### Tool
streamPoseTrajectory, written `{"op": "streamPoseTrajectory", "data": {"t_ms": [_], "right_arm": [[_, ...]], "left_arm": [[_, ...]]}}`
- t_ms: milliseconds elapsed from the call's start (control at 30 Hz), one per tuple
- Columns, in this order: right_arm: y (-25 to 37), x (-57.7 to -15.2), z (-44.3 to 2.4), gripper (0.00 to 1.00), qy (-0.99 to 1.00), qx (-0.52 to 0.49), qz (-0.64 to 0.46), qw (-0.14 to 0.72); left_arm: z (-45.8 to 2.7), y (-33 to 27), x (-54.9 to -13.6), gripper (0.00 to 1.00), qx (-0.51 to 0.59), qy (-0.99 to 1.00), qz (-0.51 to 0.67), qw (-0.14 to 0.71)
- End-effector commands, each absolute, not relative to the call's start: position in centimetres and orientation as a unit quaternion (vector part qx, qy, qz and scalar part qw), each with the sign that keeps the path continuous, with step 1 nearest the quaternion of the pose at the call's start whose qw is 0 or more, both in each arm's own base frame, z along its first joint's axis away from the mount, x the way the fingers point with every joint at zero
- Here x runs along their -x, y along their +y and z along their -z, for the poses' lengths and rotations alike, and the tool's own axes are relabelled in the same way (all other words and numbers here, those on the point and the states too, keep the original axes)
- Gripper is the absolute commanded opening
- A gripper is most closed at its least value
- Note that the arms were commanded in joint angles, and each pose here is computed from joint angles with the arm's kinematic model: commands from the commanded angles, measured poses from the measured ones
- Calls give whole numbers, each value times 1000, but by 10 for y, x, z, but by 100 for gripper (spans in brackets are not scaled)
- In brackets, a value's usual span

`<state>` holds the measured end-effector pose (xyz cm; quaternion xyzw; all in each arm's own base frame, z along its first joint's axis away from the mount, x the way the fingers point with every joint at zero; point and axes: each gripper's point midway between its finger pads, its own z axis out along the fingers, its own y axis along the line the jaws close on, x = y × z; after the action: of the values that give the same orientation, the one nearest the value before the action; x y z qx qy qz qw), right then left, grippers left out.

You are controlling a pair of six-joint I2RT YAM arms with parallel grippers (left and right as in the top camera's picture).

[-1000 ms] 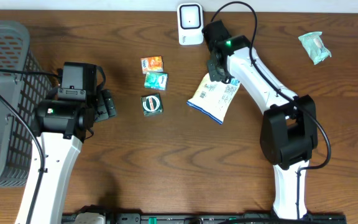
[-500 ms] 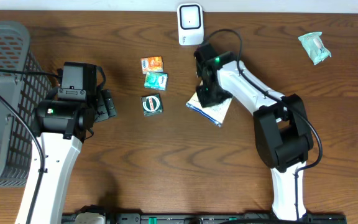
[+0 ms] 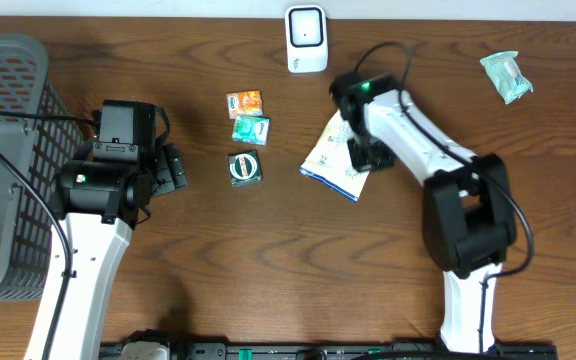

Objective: Scan the item barcode

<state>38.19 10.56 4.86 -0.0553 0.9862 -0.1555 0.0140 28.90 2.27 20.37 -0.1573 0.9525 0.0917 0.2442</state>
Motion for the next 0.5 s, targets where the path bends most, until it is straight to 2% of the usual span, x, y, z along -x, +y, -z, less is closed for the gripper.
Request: {"op": "streamPoseTrajectory", "data": {"t_ms": [0,67,200,467], "right_arm": [[119,-416,-99,6,985,27,118,119],[130,-438,-107,10,981,19,91,168],[151,-470,-110,6,973,11,38,227],[166,-488,-73,8,974,3,10,225]], "left_arm": [[-208,22,-291,98,159,951,-91,249],[-208,22,-291,98,160,951,-91,249],[-208,22,-291,98,160,951,-91,249],[-208,22,-291,98,160,951,-91,249]]}}
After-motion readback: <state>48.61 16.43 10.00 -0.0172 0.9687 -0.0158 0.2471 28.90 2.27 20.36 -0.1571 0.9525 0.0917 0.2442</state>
